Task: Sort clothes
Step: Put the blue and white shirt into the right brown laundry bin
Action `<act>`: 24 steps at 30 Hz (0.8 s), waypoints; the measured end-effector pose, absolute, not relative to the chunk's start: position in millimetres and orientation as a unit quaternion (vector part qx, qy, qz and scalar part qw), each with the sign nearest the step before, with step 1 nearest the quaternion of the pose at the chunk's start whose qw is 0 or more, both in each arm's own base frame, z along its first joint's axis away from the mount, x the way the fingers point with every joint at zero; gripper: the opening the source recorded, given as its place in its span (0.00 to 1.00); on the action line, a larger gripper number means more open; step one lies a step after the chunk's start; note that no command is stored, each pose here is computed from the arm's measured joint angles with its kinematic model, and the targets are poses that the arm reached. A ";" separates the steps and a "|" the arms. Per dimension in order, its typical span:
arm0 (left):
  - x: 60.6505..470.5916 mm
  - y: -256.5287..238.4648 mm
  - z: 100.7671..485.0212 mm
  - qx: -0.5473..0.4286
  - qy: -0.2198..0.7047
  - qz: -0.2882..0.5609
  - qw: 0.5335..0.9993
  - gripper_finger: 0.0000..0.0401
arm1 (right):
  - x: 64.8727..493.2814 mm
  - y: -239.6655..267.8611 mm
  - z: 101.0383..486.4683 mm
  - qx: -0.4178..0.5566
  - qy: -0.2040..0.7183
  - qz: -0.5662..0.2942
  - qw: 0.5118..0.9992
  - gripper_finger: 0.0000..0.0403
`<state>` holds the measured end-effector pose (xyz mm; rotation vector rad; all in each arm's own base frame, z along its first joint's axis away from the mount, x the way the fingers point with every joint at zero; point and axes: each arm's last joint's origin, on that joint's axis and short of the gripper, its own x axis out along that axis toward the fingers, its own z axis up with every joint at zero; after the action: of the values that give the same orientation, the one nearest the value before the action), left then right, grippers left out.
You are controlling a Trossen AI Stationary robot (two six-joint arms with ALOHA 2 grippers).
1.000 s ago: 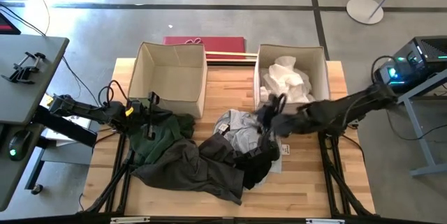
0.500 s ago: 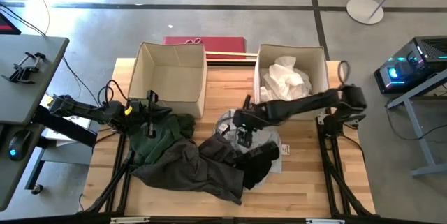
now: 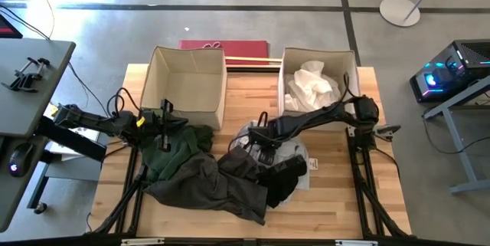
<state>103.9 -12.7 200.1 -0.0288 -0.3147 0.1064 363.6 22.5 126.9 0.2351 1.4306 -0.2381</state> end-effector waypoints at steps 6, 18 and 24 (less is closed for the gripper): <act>103.9 -12.7 200.1 -0.014 -0.157 0.053 0.986 0.00 | 386.1 35.3 184.3 0.061 0.579 -0.079 0.809 0.04; 104.0 -12.7 199.8 -0.022 -0.155 0.051 0.986 0.00 | 342.8 76.9 451.3 -0.262 0.229 -0.384 0.855 0.02; 103.9 -12.7 200.1 -0.022 -0.157 0.052 0.986 0.00 | 281.5 91.8 547.0 -0.281 0.182 -0.510 0.792 0.03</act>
<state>103.9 -12.7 200.1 -0.0450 -0.3156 0.1035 281.5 91.8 547.0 -0.6038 0.3908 -1.0974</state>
